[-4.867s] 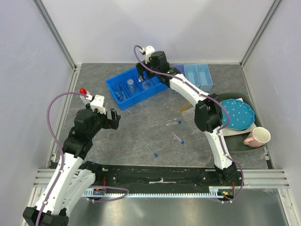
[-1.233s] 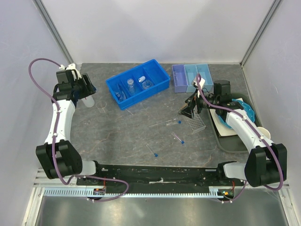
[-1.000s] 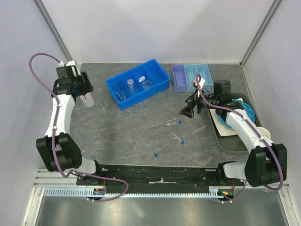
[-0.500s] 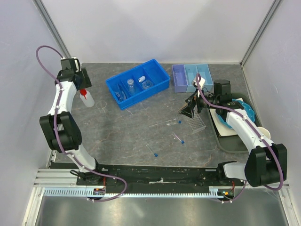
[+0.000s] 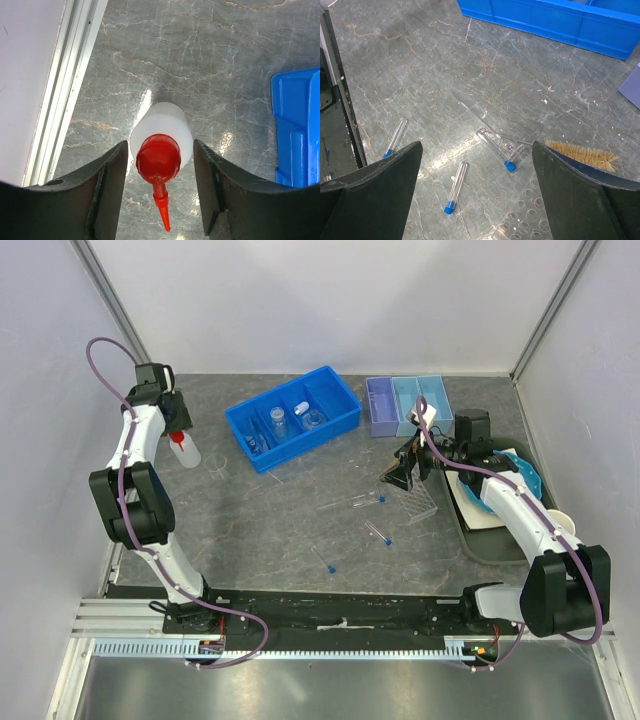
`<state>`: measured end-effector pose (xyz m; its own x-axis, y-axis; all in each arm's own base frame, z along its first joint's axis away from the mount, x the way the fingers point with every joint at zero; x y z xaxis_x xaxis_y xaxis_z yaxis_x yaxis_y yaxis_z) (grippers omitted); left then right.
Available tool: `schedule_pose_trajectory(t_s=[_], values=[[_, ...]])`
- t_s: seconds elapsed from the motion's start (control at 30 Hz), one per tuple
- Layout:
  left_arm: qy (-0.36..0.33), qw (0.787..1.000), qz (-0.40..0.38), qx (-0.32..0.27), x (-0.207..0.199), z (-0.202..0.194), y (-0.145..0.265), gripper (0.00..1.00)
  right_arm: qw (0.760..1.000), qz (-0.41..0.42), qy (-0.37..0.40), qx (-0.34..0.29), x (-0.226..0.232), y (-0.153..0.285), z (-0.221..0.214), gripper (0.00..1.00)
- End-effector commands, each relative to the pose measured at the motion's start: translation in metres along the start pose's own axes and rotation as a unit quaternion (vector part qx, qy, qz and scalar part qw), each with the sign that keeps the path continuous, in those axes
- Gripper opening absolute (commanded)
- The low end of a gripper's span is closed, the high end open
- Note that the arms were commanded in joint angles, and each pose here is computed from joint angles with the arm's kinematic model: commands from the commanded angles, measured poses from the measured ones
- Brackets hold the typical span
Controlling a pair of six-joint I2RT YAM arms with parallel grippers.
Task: Organize the chemistry lab equipment
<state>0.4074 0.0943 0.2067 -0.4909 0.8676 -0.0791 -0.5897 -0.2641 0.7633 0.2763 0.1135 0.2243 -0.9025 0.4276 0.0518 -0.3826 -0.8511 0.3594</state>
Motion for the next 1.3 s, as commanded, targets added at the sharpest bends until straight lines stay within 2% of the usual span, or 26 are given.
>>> schedule_pose_trajectory(t_s=[0.0, 0.1, 0.33, 0.37, 0.43, 0.47, 0.6, 0.83, 0.93, 1.13, 1.23, 1.27], values=[[-0.003, 1.0, 0.016, 0.002, 0.005, -0.003, -0.001, 0.57, 0.999, -0.004, 0.033, -0.019, -0.006, 0.003, 0.017, 0.98], [-0.002, 1.0, 0.019, 0.006, 0.005, -0.005, -0.001, 0.54, 0.999, -0.004, 0.034, -0.019, -0.006, 0.002, 0.017, 0.98], [-0.001, 1.0, 0.016, 0.01, 0.005, -0.009, 0.001, 0.53, 0.999, -0.004, 0.034, -0.019, -0.005, 0.003, 0.017, 0.98], [-0.001, 1.0, 0.015, 0.009, 0.005, -0.01, 0.003, 0.51, 0.999, -0.004, 0.035, -0.019, -0.005, 0.003, 0.017, 0.98], [0.0, 1.0, 0.018, 0.005, 0.006, -0.01, 0.005, 0.27, 0.999, -0.006, 0.037, -0.019, -0.005, 0.003, 0.017, 0.98], [0.001, 1.0, 0.017, -0.002, 0.006, -0.009, 0.01, 0.2, 0.999, -0.006, 0.037, -0.018, -0.006, 0.003, 0.017, 0.98], [0.007, 0.999, 0.015, -0.036, 0.009, 0.0, 0.031, 0.1, 0.999, -0.007, 0.037, -0.017, -0.005, 0.003, 0.016, 0.98], [0.023, 0.992, -0.027, -0.122, 0.01, 0.02, 0.096, 0.05, 0.999, -0.002, 0.039, -0.015, -0.005, 0.002, 0.012, 0.98], [0.028, 0.989, -0.05, -0.136, 0.01, 0.012, 0.117, 0.03, 0.999, 0.005, 0.042, -0.015, -0.005, 0.001, 0.009, 0.98], [0.027, 0.979, -0.153, -0.131, -0.006, -0.012, 0.151, 0.02, 0.996, 0.033, 0.076, -0.021, 0.001, 0.001, 0.005, 0.98], [0.027, 0.966, -0.232, -0.112, -0.018, -0.029, 0.176, 0.02, 0.992, 0.06, 0.108, -0.03, 0.006, 0.001, 0.009, 0.98], [0.023, 0.954, -0.28, -0.101, -0.024, -0.034, 0.189, 0.02, 0.991, 0.066, 0.11, -0.027, 0.008, 0.002, 0.009, 0.98]])
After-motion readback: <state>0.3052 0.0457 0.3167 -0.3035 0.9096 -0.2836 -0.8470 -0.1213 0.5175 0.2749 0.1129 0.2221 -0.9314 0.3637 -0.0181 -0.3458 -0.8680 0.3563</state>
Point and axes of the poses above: each gripper's point midway between its finger pads, its own y axis back along the fingers, its own x axis along the line the jaws close on, z = x × y, the point moved 8 cm from there along y, back along the fingers, and after that the axes turned 11 degrees about y, right-handed, at the moved point
